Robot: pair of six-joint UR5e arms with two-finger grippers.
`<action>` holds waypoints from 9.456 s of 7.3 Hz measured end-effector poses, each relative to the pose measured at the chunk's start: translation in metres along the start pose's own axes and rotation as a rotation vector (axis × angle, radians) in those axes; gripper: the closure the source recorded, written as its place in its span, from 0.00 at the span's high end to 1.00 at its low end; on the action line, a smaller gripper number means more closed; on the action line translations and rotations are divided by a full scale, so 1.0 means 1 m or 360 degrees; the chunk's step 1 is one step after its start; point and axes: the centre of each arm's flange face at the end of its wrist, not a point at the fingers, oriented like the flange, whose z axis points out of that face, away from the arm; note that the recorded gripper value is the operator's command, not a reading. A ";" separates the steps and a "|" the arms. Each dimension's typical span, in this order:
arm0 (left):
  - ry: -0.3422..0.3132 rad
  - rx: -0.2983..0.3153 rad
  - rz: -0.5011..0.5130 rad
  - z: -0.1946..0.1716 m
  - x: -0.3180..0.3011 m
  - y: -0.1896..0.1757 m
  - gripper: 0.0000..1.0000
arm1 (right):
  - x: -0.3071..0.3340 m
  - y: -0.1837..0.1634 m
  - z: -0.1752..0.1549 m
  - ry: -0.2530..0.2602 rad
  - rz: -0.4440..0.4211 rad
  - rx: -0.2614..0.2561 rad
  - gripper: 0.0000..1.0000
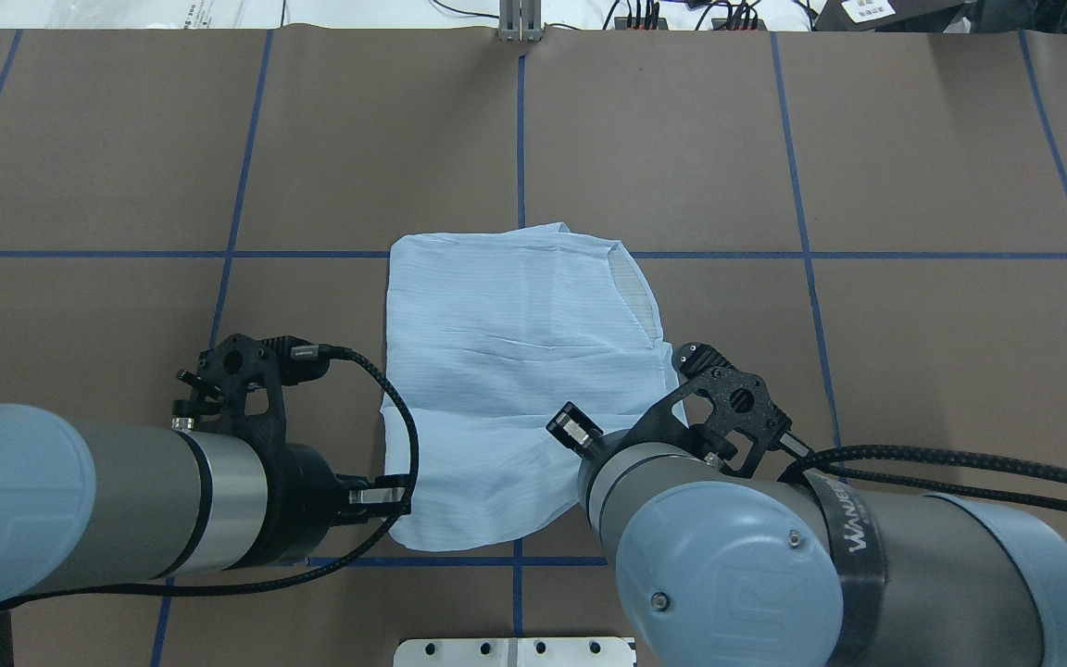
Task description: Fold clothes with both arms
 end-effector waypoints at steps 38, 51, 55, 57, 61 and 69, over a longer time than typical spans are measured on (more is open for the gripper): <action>-0.0368 0.0536 0.0444 0.132 -0.109 -0.315 1.00 | -0.061 -0.152 0.215 -0.0082 -0.0476 0.0180 1.00; -0.0275 0.0580 0.0492 0.097 -0.098 -0.295 1.00 | 0.035 -0.052 0.233 -0.0080 -0.0615 0.0140 1.00; -0.0305 0.0551 0.0507 0.095 -0.120 -0.286 1.00 | 0.003 -0.180 0.186 0.0036 -0.0843 -0.0002 1.00; -0.0330 0.0518 0.0605 0.078 -0.151 -0.266 1.00 | 0.022 -0.307 0.154 0.0158 -0.1070 -0.0135 1.00; -0.0482 0.0365 0.0965 -0.008 -0.273 -0.249 1.00 | 0.222 -0.552 0.106 0.0317 -0.1608 -0.0340 1.00; -0.0582 0.0006 0.0548 -0.152 -0.580 -0.239 1.00 | 0.501 -0.629 0.080 0.0353 -0.1272 -0.0544 1.00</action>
